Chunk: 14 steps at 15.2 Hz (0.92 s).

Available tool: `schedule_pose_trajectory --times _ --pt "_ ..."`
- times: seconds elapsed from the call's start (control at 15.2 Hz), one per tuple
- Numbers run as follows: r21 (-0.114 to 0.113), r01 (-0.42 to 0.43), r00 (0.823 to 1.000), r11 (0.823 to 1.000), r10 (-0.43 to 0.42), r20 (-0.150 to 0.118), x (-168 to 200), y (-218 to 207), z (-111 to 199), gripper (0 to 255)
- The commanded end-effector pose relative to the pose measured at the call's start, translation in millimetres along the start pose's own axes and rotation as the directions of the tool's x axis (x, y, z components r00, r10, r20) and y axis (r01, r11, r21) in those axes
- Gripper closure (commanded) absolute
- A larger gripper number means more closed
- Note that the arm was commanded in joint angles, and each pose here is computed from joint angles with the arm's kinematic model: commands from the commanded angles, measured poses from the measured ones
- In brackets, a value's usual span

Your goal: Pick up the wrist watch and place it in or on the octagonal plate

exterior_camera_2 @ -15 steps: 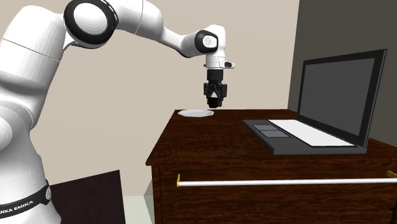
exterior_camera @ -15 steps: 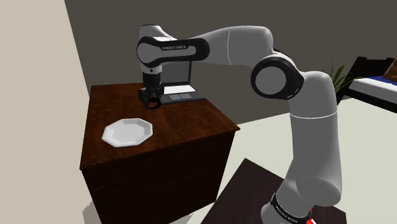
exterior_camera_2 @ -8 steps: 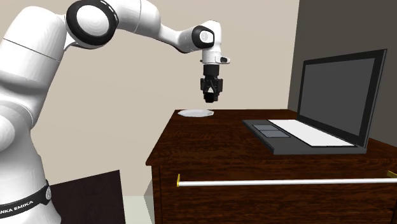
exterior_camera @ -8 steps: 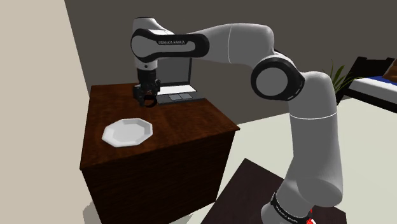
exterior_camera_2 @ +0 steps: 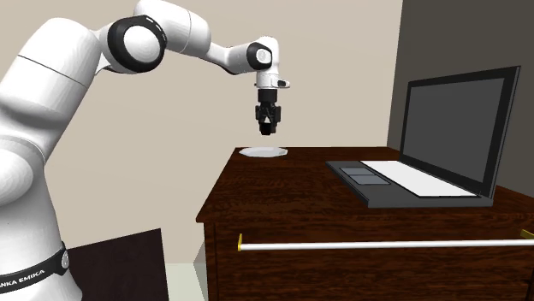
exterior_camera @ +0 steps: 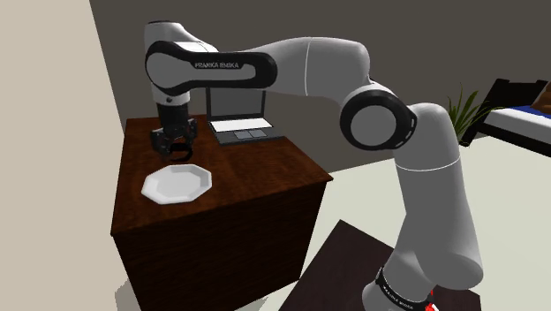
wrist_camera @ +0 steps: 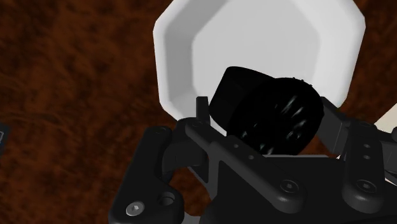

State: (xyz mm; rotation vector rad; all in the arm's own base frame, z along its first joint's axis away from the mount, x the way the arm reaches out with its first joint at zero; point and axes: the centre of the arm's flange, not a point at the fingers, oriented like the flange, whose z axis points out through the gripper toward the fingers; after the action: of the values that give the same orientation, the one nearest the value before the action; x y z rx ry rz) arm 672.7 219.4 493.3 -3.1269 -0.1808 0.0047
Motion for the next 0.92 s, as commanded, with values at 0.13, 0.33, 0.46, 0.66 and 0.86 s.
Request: schedule_pose_trajectory --times 0.13,0.33,0.46,0.66,0.86 --pt "0.000 -0.001 1.000 1.000 0.001 0.000 -1 -17 17 255" --pt "0.000 -0.001 1.000 1.000 0.001 0.000 -1 -16 32 255" --pt "0.000 -0.001 1.000 1.000 0.001 0.000 -1 -16 43 255" --pt "0.000 -0.001 1.000 1.000 0.001 0.000 -1 -16 59 255" --pt "0.000 -0.001 1.000 1.000 0.001 0.000 -1 -16 67 255"
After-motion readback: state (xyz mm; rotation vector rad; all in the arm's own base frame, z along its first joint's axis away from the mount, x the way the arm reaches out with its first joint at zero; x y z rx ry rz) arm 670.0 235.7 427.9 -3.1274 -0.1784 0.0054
